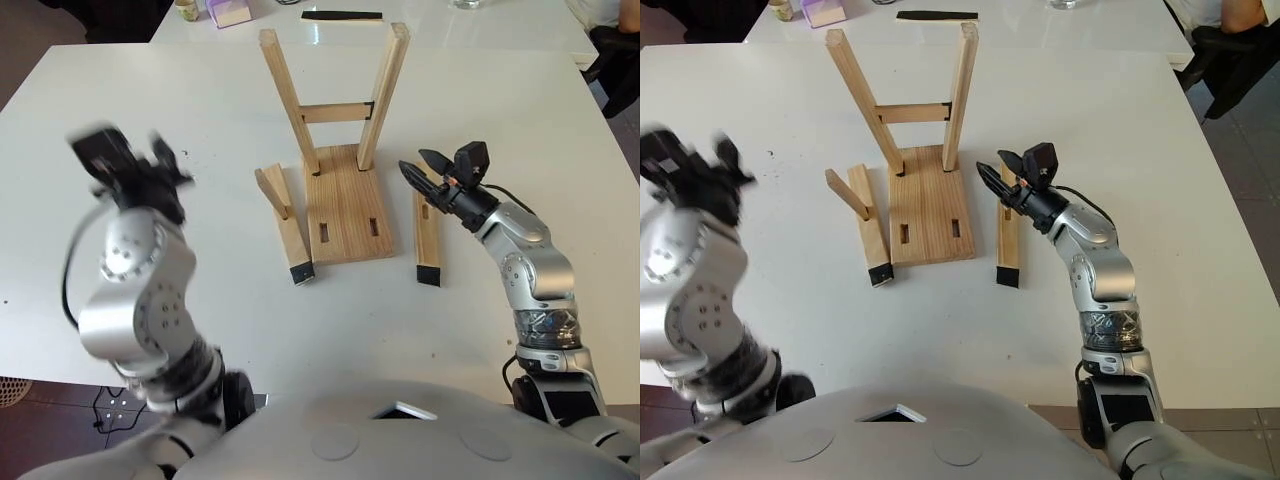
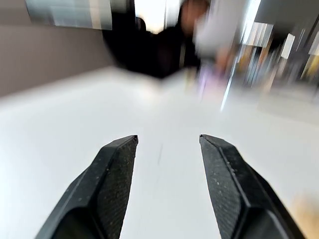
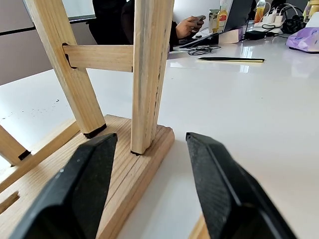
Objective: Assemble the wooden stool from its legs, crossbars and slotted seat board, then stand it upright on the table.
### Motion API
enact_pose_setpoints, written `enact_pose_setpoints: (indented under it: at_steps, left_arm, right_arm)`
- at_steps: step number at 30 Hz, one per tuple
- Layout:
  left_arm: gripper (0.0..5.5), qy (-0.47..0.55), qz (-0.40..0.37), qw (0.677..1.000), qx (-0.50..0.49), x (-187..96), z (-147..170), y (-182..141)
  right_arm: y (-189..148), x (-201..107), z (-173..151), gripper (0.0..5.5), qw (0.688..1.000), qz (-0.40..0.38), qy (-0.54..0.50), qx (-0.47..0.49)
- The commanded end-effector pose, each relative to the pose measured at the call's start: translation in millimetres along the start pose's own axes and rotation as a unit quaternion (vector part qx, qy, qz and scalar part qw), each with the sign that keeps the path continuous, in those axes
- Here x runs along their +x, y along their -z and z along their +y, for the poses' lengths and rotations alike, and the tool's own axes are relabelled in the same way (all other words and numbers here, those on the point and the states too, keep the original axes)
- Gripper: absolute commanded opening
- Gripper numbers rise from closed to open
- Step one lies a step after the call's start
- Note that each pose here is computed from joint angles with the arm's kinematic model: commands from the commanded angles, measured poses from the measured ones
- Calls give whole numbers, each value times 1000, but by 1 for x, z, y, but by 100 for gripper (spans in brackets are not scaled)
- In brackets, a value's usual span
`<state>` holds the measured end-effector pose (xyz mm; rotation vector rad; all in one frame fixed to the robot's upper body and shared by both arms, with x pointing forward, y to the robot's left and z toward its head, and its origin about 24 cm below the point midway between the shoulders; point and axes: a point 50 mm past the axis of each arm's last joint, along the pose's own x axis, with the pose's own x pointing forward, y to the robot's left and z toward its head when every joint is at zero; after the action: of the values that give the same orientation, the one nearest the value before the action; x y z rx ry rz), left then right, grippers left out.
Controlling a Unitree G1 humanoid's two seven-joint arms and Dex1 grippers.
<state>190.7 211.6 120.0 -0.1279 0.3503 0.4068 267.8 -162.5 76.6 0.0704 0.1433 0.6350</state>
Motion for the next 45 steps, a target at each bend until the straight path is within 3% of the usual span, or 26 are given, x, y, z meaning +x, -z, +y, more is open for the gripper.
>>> enact_pose_setpoints:
  at_steps: [1, 3, 7, 9, 22, 28, 36, 45]
  left_arm:
    - [230, 111, 94, 989, 4, -17, -19, 27]
    - [230, 192, 127, 973, -22, -24, -36, 32]
    - [291, 271, 162, 948, -31, -26, -55, 34]
    - [320, 268, 177, 947, -22, -23, -58, 36]
    - [320, 250, 249, 935, 23, 2, -67, 51]
    - [320, 271, 275, 920, 63, 1, -66, 61]
    - [233, 284, 308, 893, 164, -12, -26, 72]
    - [215, 285, 332, 865, 246, -12, 7, 77]
  right_arm:
    - [3, -7, -2, 255, 1000, 20, 5, -5]
    - [4, -7, -2, 255, 1000, 25, 6, -7]
    - [4, -4, -2, 255, 999, 30, 5, -11]
    - [3, 1, -2, 255, 999, 31, -2, -15]
    - [6, 14, 3, 255, 1000, 6, 12, -3]
    - [10, 12, 4, 255, 1000, 1, 24, 5]
    - [16, 6, 9, 255, 999, -5, 50, 21]
    - [20, 3, 17, 255, 998, -9, 60, 32]
